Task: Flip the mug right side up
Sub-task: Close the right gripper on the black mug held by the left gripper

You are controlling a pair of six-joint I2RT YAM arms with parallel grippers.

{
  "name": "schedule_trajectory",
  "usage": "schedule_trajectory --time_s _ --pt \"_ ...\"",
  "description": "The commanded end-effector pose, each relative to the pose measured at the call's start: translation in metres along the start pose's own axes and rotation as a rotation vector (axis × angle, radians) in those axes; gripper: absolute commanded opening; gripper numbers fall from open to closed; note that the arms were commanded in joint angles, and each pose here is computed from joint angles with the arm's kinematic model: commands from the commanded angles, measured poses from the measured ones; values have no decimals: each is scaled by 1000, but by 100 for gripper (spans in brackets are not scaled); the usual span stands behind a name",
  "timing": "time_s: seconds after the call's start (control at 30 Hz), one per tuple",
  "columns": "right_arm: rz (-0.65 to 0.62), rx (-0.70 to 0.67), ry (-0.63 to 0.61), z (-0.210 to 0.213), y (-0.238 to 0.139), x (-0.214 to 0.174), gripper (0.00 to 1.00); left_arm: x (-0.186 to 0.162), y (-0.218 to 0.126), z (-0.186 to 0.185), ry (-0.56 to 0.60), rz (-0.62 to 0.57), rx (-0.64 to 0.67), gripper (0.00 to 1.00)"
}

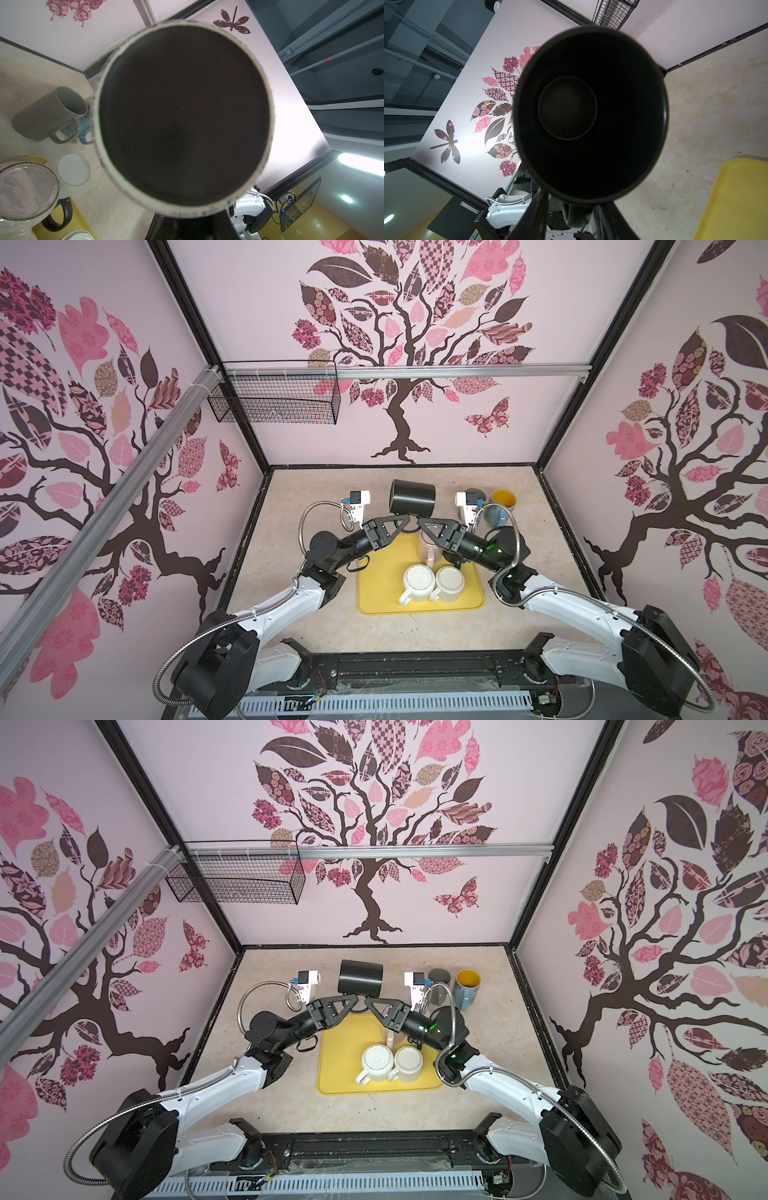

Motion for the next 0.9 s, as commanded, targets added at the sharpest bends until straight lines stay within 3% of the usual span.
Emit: schedule_trajectory --time_s 0.0,0.67,0.77,0.87 --pt "-45 66 -16 16 10 14 38 1 -4 -23 90 -30 -123 0" --pt "-162 99 1 19 23 31 27 -24 5 -25 70 39 -147 0" --pt "-160 107 -8 21 28 34 19 -28 4 -20 58 48 -135 0" --pt "-160 108 -11 22 31 36 0 -29 2 -16 62 35 -118 0"
Point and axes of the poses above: each gripper's point midway between its finger pads, its own y axis out along the fingers, its own z axis along the line the jaws close on, x = y × z, the point moved 9 cm from there along -y, back along the fingers, and after that the axes turned 2 degrees about y, right-handed, at the moved point
